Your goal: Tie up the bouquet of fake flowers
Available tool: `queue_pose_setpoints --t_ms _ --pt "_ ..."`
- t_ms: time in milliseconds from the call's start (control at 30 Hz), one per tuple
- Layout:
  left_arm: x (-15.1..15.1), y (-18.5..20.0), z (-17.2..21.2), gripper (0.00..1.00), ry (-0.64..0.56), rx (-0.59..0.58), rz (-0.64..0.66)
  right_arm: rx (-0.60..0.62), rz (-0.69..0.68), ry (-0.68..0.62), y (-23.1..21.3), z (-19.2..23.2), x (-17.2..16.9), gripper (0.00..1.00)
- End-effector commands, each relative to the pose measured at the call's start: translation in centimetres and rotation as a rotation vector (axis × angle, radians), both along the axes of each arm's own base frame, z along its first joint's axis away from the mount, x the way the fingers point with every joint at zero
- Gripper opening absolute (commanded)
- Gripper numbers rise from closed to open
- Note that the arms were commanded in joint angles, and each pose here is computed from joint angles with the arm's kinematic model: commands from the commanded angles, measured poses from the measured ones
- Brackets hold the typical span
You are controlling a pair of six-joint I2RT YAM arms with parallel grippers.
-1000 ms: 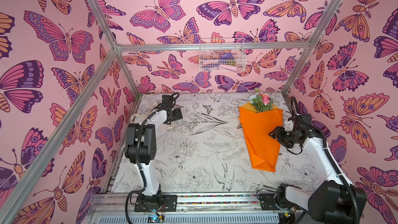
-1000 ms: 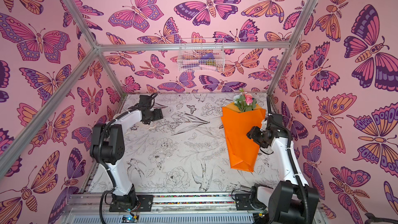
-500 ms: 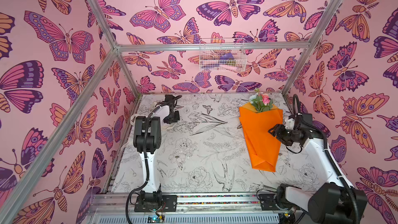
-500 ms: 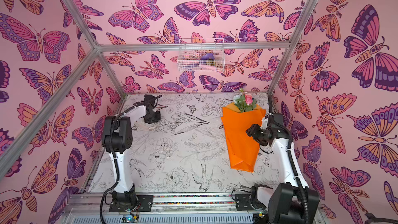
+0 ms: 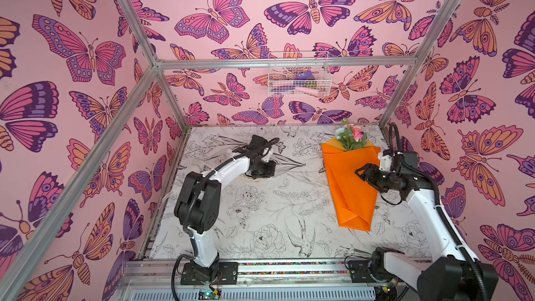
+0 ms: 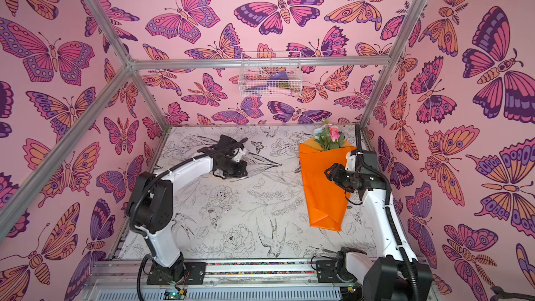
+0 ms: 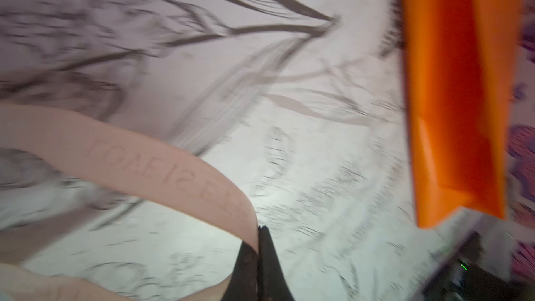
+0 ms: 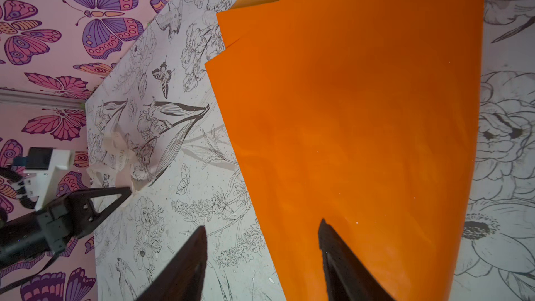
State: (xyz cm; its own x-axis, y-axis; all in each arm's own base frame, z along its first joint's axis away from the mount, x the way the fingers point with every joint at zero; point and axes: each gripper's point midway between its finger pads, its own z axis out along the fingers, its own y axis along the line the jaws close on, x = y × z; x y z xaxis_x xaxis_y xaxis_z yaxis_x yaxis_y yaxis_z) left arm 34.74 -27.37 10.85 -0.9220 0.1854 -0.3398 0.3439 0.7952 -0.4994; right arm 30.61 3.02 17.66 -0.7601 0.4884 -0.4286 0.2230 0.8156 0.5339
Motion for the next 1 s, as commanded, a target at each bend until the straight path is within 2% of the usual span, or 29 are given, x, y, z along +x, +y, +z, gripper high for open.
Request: queue_pose_setpoints --t_ms 0,67,100,167,233,367,467,533,600,700,800,967 --pt "-4.5 -4.2 1.4 0.21 0.102 -0.164 -0.106 -0.053 0.019 -0.014 0.5 0.7 0.6 0.62" --pt "-5.7 -4.3 1.5 0.46 0.111 -0.159 -0.105 -0.073 0.046 -0.014 1.3 0.7 0.6 0.62" --pt "-5.9 -3.9 1.6 0.53 0.106 -0.154 -0.093 -0.087 0.062 -0.016 1.8 0.8 0.6 0.62" --pt "-5.8 -2.7 2.2 0.64 0.071 -0.138 -0.061 -0.121 0.098 -0.017 2.8 0.9 0.5 0.62" --pt "-5.1 -1.0 2.9 0.7 0.022 -0.117 -0.015 -0.164 0.13 -0.013 3.8 0.8 0.4 0.62" --pt "-1.4 3.6 3.3 0.7 -0.058 -0.061 0.13 -0.239 0.202 -0.011 6.1 0.5 0.2 0.61" --pt "1.6 6.0 2.7 0.66 -0.13 0.029 0.136 -0.272 0.252 -0.009 8.0 0.2 0.1 0.61" --pt "3.1 7.6 1.9 0.67 -0.121 0.113 0.134 -0.293 0.283 -0.013 9.2 0.2 0.0 0.61" --pt "5.0 10.8 0.9 0.68 -0.112 0.242 0.226 -0.313 0.326 -0.011 10.6 0.0 -0.1 0.61" --pt "6.6 15.2 0.3 0.68 -0.092 0.308 0.388 -0.374 0.376 0.005 12.5 -0.7 0.0 0.61" --pt "7.2 19.4 -0.4 0.68 -0.051 0.302 0.556 -0.429 0.434 0.013 14.9 -1.4 0.5 0.61" --pt "7.3 22.5 -2.2 0.68 0.0 0.185 0.747 -0.475 0.515 0.026 19.8 -3.2 2.4 0.61"
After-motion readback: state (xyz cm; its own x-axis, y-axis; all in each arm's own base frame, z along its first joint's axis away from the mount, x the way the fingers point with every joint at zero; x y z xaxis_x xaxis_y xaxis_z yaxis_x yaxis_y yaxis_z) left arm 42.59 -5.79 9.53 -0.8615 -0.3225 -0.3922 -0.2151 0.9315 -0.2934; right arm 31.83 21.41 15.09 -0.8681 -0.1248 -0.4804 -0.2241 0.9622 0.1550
